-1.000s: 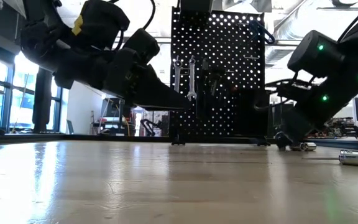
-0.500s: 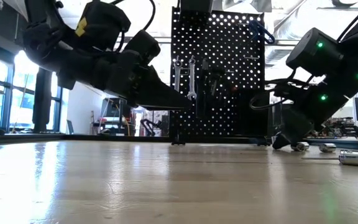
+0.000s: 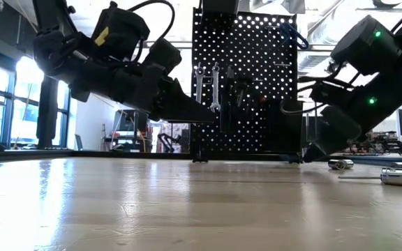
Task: Hang tools onto peg board
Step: Put the silver socket into the top black bin on the peg board, then put the black screwdriver into the top black bin on the peg board
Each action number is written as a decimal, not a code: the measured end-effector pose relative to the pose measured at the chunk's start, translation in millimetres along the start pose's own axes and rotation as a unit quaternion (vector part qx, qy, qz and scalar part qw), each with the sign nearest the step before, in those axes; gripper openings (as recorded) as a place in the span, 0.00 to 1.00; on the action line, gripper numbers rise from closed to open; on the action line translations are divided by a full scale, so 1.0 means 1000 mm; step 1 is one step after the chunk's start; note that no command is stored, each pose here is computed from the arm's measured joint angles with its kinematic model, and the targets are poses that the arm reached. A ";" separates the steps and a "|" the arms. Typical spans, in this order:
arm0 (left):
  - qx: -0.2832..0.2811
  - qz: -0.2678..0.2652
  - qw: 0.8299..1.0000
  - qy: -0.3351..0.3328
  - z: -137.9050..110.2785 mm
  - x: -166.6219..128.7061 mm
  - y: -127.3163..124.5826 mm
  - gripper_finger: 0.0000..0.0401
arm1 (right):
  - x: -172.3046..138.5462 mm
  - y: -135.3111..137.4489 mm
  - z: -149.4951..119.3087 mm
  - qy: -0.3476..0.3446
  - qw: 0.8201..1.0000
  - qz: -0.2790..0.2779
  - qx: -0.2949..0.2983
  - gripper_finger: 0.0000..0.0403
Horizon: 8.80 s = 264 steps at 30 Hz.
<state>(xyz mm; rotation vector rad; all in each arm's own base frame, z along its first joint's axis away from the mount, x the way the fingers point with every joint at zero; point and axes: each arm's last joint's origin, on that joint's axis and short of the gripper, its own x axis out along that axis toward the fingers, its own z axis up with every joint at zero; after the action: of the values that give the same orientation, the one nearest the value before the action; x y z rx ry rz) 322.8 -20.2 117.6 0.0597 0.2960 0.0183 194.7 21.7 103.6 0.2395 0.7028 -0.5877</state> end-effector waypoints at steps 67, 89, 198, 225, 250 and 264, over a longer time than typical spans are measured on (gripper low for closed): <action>0.422 0.043 0.905 -0.042 0.076 0.030 -0.049 0.45 | -0.029 0.068 0.086 -0.095 0.936 0.338 0.032 0.09; 0.439 0.066 0.896 -0.024 0.077 0.028 -0.048 0.28 | -0.029 0.068 0.086 -0.093 0.936 0.336 0.036 0.19; 0.192 -0.069 0.951 0.231 0.335 -0.097 -0.024 0.50 | -0.118 0.063 0.022 0.053 0.952 0.296 -0.052 0.39; 0.219 -0.164 0.951 0.145 0.293 0.039 -0.075 0.50 | -0.156 0.064 -0.020 0.088 0.948 0.302 -0.058 0.39; 0.167 -0.226 0.953 0.111 0.295 0.055 -0.017 0.39 | -0.156 0.066 -0.019 0.085 0.946 0.309 -0.051 0.39; 0.159 -0.229 0.951 0.132 0.290 0.056 0.008 0.39 | -0.156 0.066 -0.019 0.088 0.946 0.308 -0.042 0.39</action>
<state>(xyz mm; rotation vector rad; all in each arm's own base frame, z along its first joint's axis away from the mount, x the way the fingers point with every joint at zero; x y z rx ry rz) 460.7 -26.7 378.4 0.3106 0.5739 -0.4876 127.3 149.3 194.9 0.4151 0.7748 0.0643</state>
